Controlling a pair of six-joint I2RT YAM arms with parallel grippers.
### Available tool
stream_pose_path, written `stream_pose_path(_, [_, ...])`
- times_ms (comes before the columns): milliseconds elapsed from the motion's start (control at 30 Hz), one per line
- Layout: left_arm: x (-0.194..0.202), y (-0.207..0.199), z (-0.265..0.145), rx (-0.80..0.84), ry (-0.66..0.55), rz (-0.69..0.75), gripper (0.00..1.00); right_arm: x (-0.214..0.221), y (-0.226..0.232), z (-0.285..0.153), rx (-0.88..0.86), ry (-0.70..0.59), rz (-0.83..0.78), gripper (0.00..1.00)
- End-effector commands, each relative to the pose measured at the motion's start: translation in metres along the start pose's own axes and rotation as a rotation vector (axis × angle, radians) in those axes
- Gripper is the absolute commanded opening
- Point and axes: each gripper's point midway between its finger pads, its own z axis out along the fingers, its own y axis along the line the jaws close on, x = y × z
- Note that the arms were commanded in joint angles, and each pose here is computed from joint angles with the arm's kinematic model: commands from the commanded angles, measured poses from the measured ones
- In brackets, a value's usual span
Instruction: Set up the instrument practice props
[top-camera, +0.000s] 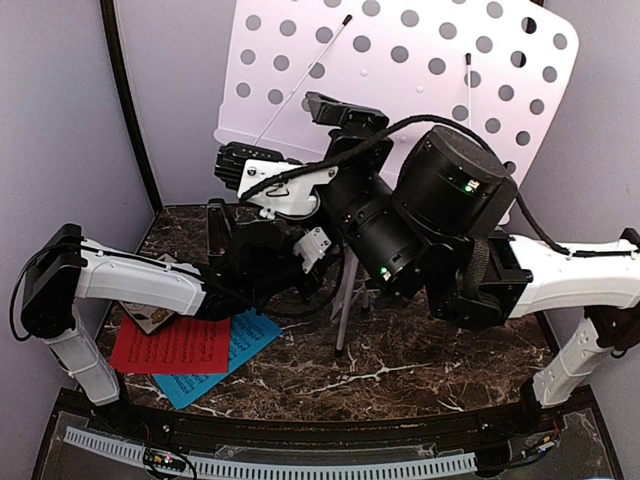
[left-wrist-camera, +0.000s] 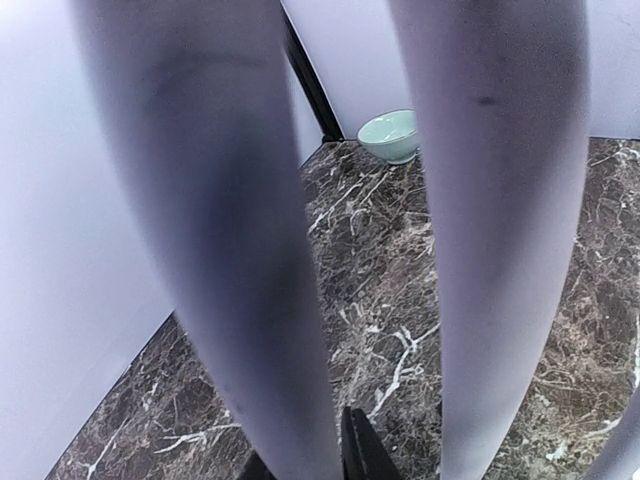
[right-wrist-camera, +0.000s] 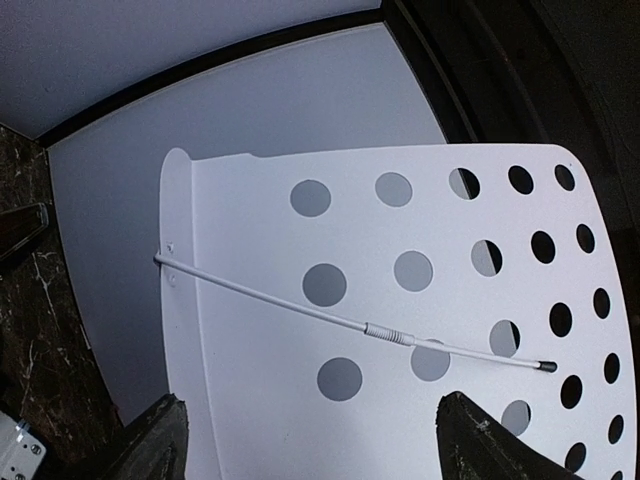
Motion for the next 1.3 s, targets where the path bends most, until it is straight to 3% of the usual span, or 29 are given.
stream_pose_path(0, [0.036,-0.005,0.004,0.034,0.119,-0.004,0.00,-0.013,-0.028,-0.009,0.042,-0.069,0.119,0.87])
stream_pose_path(400, [0.062,0.008,0.000,0.016,0.137,-0.056,0.00,-0.044,0.011,-0.032,-0.097,-0.162,0.127,0.88])
stream_pose_path(633, [0.066,0.010,-0.001,0.020,0.141,-0.057,0.00,-0.070,0.053,-0.067,-0.313,-0.274,0.289,0.88])
stream_pose_path(767, [0.067,0.011,-0.001,0.023,0.143,-0.053,0.00,-0.064,0.097,-0.084,-0.471,-0.257,0.438,0.86])
stream_pose_path(1000, [0.069,0.012,0.000,0.035,0.141,-0.055,0.00,-0.011,0.155,-0.102,-0.625,-0.141,0.701,0.79])
stream_pose_path(1267, [0.068,0.012,0.001,0.050,0.129,-0.049,0.00,0.119,0.199,-0.104,-0.545,0.074,0.886,0.69])
